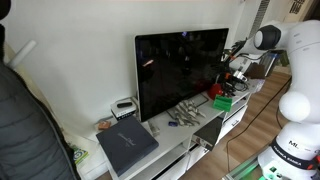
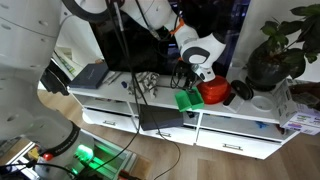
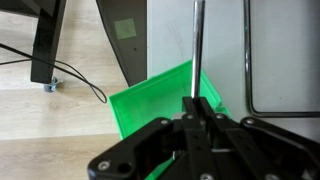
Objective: Put the spoon inside the green block
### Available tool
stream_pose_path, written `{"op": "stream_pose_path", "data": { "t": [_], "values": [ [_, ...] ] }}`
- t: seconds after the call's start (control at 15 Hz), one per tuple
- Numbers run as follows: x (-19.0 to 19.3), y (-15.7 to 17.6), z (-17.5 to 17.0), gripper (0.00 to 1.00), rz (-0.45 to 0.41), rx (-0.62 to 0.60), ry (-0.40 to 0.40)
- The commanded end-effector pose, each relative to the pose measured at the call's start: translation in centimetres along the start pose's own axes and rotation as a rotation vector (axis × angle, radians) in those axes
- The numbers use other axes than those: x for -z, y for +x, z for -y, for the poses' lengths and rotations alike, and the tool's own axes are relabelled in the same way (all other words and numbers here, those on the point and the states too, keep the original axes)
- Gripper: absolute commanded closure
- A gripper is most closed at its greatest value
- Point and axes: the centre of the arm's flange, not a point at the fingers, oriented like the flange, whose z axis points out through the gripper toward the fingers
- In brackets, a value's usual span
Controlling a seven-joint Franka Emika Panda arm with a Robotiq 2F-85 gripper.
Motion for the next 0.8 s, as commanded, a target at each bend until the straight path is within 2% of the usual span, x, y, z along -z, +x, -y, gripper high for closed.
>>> {"op": "stream_pose_path", "data": {
  "t": [0.0,0.33,0.73],
  "values": [
    [-1.0,3.6,1.7,0.98,0.054,-0.079,0.021],
    [-2.6,6.3,2.4,0.98,0.08,-0.171,0.039],
    [-3.4,8.4,2.6,0.98,0.125,-0.261,0.019]
  ]
}}
